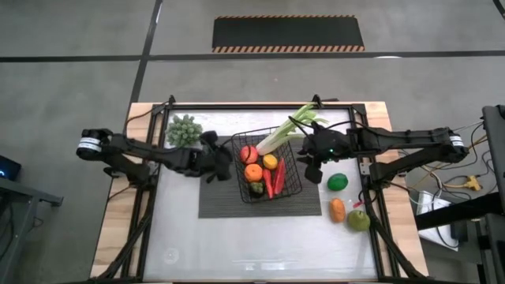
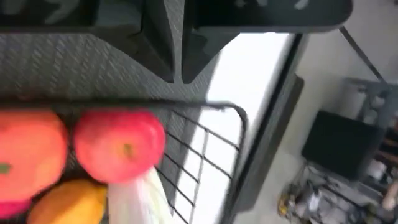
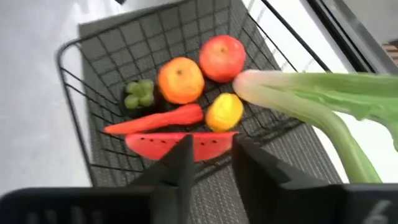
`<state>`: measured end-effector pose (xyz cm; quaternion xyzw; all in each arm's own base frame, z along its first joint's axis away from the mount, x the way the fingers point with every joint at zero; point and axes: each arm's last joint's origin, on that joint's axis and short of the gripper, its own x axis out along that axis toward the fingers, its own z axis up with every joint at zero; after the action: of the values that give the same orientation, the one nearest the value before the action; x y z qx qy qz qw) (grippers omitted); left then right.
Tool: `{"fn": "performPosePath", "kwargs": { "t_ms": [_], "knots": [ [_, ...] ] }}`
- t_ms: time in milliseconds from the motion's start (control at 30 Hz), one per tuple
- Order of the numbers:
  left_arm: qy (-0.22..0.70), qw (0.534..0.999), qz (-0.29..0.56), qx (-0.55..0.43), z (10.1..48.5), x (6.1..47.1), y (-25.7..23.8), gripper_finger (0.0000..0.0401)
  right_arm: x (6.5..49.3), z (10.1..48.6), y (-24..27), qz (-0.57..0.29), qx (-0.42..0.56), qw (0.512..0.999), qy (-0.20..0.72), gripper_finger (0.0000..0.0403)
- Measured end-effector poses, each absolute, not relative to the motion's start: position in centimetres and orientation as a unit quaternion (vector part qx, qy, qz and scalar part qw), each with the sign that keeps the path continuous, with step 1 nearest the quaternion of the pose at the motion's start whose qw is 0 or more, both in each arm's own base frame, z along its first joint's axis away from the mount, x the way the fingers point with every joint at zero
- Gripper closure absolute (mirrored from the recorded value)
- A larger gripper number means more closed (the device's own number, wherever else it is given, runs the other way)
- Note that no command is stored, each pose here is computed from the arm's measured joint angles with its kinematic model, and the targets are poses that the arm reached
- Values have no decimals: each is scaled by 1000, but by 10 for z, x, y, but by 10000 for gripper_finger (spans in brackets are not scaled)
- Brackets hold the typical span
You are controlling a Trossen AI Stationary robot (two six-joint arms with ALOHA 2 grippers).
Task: Build produce basket
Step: Put the lime into the wire basket
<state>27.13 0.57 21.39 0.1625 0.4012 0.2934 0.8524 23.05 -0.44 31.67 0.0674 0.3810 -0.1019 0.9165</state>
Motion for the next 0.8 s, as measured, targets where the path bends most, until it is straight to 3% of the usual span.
{"fn": "performPosePath", "kwargs": {
  "t_ms": [200,633,700,800],
  "knots": [
    [372,864,282,191,222,280,26,400,234,312,-5,-105,63,913,390,388],
    [371,843,337,197,225,273,40,400,225,317,-4,-130,120,893,413,390],
    [353,855,328,192,235,271,36,400,220,320,-4,-147,144,877,434,390],
    [318,902,239,166,252,271,21,400,211,318,-4,-172,185,846,470,390]
  ]
}}
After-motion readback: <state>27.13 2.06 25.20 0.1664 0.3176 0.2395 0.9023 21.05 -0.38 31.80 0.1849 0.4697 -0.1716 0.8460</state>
